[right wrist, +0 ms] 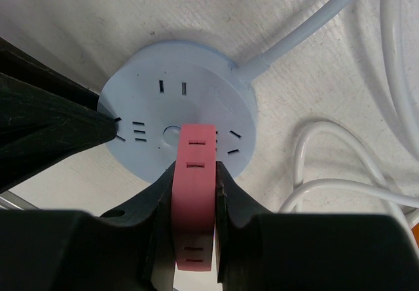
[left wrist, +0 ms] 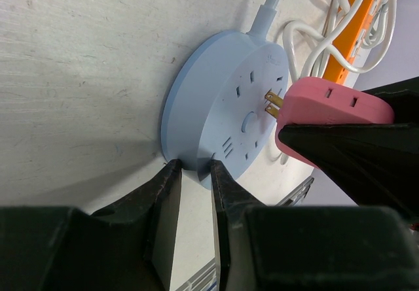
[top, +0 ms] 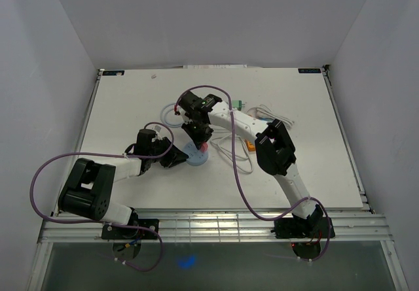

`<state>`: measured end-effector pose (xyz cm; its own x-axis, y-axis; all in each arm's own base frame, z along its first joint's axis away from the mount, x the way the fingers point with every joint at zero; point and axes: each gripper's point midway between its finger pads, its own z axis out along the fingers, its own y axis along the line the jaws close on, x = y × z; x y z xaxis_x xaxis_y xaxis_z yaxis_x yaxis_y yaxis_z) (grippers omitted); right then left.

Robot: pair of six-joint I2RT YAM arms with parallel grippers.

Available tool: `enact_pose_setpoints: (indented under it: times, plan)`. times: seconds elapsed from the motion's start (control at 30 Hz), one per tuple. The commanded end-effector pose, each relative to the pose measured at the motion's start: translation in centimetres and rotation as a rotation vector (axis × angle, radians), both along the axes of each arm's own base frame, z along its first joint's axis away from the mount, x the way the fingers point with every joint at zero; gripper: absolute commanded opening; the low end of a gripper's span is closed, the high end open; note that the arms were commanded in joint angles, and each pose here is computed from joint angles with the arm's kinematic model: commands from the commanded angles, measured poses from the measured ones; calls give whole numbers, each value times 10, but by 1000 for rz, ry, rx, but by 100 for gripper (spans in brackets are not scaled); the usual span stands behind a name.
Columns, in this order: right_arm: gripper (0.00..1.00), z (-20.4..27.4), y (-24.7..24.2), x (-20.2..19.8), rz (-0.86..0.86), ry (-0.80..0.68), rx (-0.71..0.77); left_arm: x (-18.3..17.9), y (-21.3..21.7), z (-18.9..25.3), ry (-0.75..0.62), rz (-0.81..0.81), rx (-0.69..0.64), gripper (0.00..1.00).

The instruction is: Insert the plug

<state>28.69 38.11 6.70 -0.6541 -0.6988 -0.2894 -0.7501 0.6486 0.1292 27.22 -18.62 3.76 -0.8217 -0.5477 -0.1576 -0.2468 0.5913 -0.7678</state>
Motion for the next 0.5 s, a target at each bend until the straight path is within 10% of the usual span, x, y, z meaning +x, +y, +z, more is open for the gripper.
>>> enact_pose_setpoints:
  times: [0.0,0.47]
  plan:
    - [8,-31,-18,-4,-5,32,-110,9,9,1,-35,34,68,34]
    - [8,-48,-41,1,-30,59,-238,10,7,-1,-43,30,89,33]
